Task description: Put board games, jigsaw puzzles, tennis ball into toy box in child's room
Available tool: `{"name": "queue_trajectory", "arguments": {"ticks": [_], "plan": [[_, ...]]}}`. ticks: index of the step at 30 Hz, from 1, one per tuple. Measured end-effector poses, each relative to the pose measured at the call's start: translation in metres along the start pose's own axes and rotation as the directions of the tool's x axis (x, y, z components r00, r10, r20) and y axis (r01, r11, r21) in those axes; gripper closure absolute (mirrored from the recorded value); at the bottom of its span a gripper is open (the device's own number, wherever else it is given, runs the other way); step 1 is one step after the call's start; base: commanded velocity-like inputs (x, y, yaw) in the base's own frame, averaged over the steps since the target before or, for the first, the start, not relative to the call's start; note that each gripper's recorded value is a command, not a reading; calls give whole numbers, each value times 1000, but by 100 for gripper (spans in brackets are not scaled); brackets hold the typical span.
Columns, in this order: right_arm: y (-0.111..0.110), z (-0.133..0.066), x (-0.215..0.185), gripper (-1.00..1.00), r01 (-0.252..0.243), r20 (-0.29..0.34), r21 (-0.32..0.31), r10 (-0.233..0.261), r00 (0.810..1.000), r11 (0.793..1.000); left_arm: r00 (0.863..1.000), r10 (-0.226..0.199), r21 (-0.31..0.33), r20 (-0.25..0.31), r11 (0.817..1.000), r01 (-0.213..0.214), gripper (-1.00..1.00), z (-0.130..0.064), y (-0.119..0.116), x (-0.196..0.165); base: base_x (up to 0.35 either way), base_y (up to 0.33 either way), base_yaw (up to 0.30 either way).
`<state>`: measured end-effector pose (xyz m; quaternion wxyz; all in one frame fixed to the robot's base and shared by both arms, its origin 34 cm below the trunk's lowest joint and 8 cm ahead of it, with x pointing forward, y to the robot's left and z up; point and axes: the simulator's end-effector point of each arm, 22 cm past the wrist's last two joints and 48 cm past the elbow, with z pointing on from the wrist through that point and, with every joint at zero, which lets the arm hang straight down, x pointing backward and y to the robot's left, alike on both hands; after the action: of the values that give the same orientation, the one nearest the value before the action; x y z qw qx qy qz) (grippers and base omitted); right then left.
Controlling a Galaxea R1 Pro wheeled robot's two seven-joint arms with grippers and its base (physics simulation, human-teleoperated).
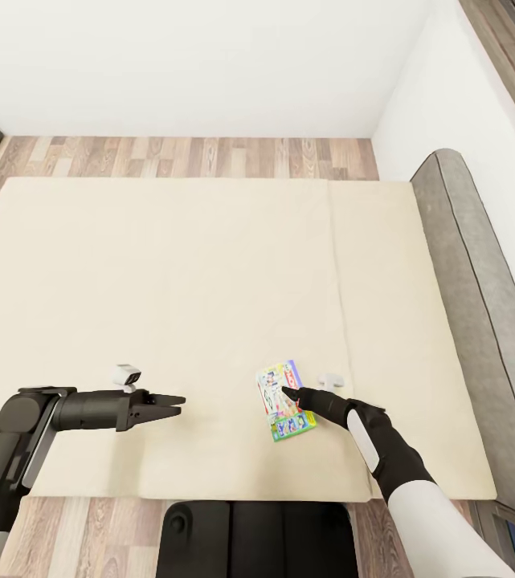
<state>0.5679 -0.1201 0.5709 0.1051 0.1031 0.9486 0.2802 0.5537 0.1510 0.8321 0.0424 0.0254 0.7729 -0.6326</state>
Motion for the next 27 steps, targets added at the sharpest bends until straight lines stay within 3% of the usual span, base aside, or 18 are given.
{"name": "queue_trajectory", "arguments": {"ticks": [13,27], "plan": [[-2,0,2,-100,1,-4,9,-1,1000,1000,1000,1,-1,-1,1000,-1,-100,0,0,0,0,0,0],[-13,3,8,-100,-3,-19,81,4,1000,997,1000,1,0,0,1000,-1,-100,0,0,0,0,0,0]]}}
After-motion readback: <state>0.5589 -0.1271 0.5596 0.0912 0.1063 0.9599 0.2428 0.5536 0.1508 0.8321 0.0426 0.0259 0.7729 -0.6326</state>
